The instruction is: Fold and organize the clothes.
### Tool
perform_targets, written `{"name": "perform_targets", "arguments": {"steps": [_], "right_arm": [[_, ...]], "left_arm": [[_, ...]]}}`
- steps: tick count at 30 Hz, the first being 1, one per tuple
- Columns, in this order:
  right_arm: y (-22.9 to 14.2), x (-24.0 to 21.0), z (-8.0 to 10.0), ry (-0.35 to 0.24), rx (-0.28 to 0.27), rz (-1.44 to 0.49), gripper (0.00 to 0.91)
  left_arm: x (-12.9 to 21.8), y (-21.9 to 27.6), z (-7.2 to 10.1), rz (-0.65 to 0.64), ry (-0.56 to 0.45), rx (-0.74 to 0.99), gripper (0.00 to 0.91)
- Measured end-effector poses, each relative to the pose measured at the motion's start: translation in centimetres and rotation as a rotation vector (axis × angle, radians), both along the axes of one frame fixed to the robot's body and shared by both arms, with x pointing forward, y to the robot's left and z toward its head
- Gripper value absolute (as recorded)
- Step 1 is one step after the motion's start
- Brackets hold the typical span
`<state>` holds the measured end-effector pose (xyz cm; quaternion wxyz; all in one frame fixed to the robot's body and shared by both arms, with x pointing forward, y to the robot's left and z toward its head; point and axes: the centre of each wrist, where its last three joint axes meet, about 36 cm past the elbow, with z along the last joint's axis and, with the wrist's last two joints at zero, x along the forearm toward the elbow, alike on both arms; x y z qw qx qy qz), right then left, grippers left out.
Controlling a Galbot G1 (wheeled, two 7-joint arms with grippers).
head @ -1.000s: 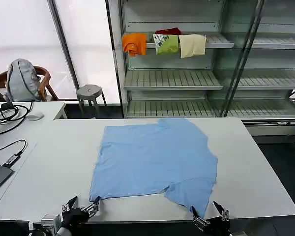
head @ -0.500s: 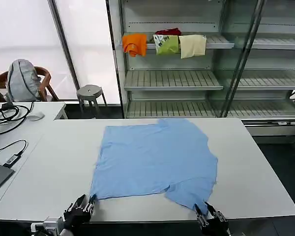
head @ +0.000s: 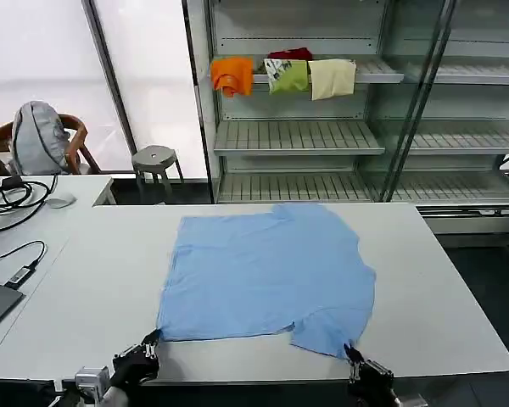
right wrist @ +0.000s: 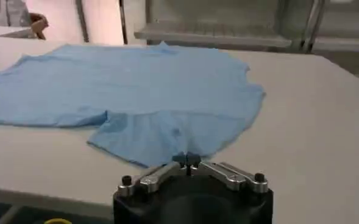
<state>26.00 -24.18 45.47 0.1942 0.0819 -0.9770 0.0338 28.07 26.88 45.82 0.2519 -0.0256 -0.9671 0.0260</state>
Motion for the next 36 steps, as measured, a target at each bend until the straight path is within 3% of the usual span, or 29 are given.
{"name": "perform_targets", "arguments": {"steps": [13,26,36], "right_arm": [[-0.6,7.7,0.8,-0.102,-0.001,0.02,0.0],[-1.1,12.8,0.6,-0.125,-0.007,0.021,0.0],[-1.2,14.1,0.1,-0.115,-0.008,0.029,0.0]], "left_arm": [[5.0,0.4,0.3,-0.025,-0.079,-0.088,0.01],[9.6,1.2,-0.7,-0.038,-0.09,-0.146,0.01],[11.7,2.2,-1.5,-0.044,-0.087,-0.156,0.01]]}}
